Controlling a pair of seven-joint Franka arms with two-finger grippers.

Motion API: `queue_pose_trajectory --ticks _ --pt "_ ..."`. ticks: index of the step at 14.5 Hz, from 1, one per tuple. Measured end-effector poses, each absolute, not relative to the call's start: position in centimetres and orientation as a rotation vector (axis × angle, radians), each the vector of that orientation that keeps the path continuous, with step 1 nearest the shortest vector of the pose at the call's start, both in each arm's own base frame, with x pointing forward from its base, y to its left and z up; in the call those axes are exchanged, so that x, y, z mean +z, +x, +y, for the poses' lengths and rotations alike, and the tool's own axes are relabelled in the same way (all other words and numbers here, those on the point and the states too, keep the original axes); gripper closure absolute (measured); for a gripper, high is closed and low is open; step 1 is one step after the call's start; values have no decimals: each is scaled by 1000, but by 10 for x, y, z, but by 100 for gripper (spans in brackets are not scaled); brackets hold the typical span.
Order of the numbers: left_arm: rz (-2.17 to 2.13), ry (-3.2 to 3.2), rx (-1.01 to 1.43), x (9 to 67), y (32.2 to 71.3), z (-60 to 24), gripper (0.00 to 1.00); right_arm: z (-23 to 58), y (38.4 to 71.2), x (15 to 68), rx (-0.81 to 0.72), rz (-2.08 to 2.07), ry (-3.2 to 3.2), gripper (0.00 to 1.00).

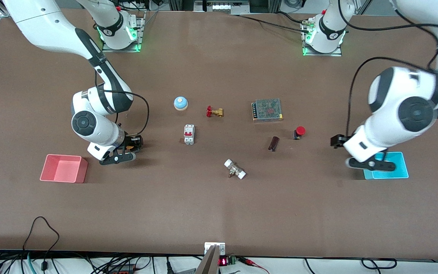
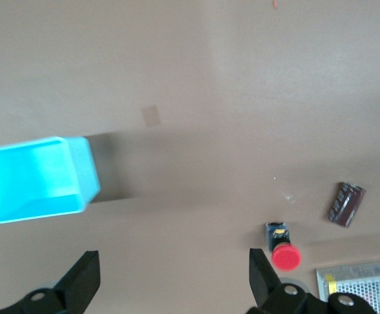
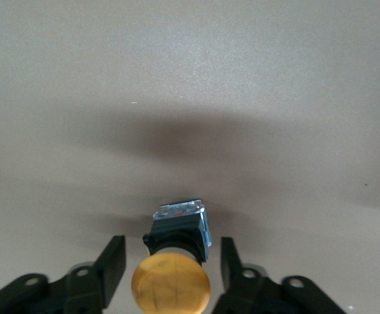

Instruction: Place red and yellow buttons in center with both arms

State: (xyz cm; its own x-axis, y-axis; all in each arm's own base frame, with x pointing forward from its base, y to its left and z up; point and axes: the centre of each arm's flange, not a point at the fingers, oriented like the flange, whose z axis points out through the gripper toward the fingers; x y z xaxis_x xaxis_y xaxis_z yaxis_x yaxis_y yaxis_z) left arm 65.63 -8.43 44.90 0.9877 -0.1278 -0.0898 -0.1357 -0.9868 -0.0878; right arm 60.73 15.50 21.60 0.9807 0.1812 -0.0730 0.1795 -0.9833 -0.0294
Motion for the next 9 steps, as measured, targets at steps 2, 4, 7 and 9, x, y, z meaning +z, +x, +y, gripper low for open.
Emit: queue_pose_trajectory --ticks 2,4,7,9 --pt "215 -3038 96 499 651 -87 0 154 611 220 97 -277 -3103 19" --pt "227 -3053 65 530 635 -96 0 150 624 239 42 -255 -3103 6" --pt "249 -3058 22 534 604 -101 0 130 639 293 -12 -100 -3058 0" --pt "259 -3049 14 525 588 -99 0 107 642 346 -23 -18 -3046 0"
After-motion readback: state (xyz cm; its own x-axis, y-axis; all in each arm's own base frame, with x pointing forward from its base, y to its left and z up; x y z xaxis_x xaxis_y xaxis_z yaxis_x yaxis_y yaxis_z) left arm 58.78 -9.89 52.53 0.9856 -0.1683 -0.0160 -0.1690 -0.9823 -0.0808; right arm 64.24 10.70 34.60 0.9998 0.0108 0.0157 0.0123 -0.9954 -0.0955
